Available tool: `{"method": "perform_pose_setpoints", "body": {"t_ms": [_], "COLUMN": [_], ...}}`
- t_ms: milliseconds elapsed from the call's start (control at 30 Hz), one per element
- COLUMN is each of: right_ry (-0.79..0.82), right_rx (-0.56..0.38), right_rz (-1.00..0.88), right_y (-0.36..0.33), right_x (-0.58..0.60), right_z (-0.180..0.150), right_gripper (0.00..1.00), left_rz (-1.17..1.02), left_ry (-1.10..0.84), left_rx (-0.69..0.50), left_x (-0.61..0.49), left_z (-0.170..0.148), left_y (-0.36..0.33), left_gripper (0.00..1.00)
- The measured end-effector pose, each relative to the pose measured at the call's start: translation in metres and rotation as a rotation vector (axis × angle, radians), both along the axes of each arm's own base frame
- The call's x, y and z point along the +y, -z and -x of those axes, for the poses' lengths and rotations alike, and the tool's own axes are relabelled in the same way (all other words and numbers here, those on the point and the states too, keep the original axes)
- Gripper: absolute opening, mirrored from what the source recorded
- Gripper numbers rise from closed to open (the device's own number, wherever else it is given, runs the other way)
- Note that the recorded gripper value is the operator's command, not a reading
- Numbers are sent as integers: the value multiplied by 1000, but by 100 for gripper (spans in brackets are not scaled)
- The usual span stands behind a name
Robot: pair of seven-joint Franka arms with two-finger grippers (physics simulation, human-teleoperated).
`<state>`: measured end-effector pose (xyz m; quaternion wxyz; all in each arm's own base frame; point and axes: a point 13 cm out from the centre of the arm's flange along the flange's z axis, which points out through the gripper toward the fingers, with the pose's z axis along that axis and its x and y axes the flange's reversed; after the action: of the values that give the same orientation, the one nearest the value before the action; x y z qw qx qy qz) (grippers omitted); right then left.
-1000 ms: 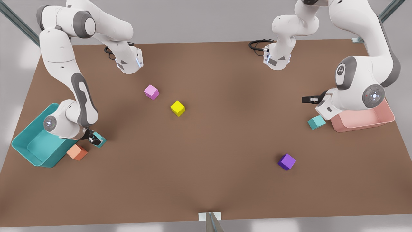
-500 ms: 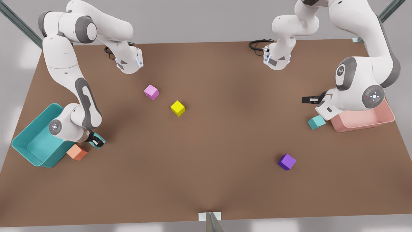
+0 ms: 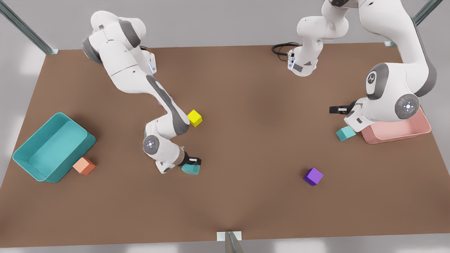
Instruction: Stack the two blue cubes on top of each other
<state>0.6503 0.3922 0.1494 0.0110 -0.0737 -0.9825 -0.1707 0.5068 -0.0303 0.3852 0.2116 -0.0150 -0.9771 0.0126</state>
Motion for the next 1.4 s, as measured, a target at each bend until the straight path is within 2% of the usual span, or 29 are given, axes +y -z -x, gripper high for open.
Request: {"method": "perform_pose_setpoints", "body": {"t_ms": [167,267,333,367,400,433,567,633,767,800,867,900,967,1033,1100,1133,1167,1267,1400], "right_ry": [-35,-8,25,43,62,80,145,179,269,324,423,453,444,390,321,278,236,102,-50], "right_rx": [-30,-22,-14,-11,-8,-3,6,-9,-28,-17,15,26,-16,-54,-55,-33,-10,39,41], "right_rz": [48,89,101,106,112,117,119,95,43,68,222,298,376,371,335,327,326,344,396], "right_y": [33,55,64,69,73,77,79,50,-93,-116,-102,-95,-139,-213,-291,-303,-304,-290,-298], "right_x": [109,129,135,135,135,135,137,142,108,54,-110,-187,-290,-343,-369,-375,-379,-377,-345], "right_z": [37,57,61,62,61,61,59,49,17,-9,-64,-80,-98,-88,-27,5,23,41,51], "right_gripper": [61,61,62,69,87,100,100,100,100,100,100,100,100,100,100,100,100,100,100], "left_rz": [-28,-49,-58,-61,-62,-50,-45,-56,-86,-91,-101,-105,-111,-116,-121,-123,-126,-133,-137], "left_ry": [-74,-143,-200,-224,-253,-296,-393,-420,-486,-498,-507,-507,-504,-498,-491,-486,-481,-472,-469], "left_rx": [-36,-7,14,13,8,-2,-109,-166,-214,-221,-237,-243,-251,-252,-247,-242,-236,-214,-195], "left_x": [38,73,100,111,121,128,136,143,173,181,191,193,196,197,198,197,196,195,195], "left_z": [-16,-6,13,22,31,40,32,21,20,21,20,19,18,18,19,20,21,27,32], "left_y": [4,51,104,130,156,180,228,239,262,267,274,277,283,290,297,301,306,321,333], "left_gripper": [100,100,100,100,100,100,100,100,100,100,100,100,100,100,100,100,100,100,100]}}
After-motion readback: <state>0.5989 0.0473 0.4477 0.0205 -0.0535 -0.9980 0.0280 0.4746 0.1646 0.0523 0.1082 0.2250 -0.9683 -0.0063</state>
